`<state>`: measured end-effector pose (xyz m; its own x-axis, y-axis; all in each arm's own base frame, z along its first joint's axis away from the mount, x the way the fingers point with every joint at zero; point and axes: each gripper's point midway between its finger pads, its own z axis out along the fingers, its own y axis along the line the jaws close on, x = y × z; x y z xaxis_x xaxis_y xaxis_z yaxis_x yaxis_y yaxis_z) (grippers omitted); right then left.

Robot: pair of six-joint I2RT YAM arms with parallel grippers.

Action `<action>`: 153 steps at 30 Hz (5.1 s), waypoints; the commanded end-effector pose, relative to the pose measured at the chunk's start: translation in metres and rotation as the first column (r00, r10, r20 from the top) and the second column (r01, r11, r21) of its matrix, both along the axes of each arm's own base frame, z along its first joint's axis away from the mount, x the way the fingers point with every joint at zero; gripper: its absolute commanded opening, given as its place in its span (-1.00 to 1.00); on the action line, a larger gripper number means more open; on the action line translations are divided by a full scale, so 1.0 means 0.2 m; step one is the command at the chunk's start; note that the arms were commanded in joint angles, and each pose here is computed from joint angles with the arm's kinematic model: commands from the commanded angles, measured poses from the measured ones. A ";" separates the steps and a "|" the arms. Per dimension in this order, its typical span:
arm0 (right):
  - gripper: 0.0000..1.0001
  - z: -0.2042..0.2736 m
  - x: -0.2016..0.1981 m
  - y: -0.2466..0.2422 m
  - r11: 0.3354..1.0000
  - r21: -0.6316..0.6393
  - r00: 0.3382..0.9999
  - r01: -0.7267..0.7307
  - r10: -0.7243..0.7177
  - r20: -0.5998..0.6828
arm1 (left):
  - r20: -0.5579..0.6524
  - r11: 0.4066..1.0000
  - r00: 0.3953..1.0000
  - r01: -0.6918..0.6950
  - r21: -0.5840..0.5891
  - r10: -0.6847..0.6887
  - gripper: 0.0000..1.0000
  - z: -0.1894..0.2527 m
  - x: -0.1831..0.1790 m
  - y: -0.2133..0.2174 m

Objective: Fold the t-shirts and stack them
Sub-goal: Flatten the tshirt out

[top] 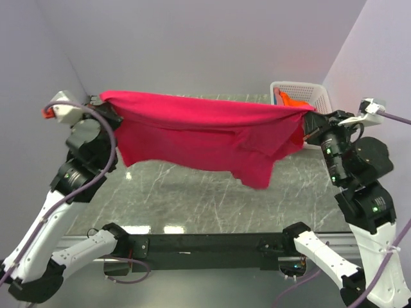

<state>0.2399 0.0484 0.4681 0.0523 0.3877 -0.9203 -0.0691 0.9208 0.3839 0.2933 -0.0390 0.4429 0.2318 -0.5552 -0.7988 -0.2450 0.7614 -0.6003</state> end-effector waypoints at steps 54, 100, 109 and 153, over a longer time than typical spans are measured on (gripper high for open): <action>0.79 -1.85 0.55 0.45 0.982 -0.095 0.603 -0.162 0.022 -0.797 | -0.886 0.954 0.399 -0.076 -0.290 -0.237 0.04 -2.18 0.36 0.14; 0.61 -2.06 0.38 0.51 0.957 -0.235 0.524 -0.170 -0.114 -0.844 | -0.742 0.982 0.667 -0.091 -0.167 -0.065 -0.99 -1.76 0.37 0.24; 0.20 -2.17 0.39 0.54 0.977 -0.071 0.479 -0.201 0.035 -0.877 | -0.747 0.984 0.663 -0.101 -0.147 -0.044 -0.99 -1.75 0.37 0.25; -1.00 -0.38 0.42 0.06 0.975 -0.086 0.978 0.206 -0.209 -0.020 | -0.246 0.997 0.969 -0.036 -0.069 0.018 -0.99 -0.38 0.34 0.12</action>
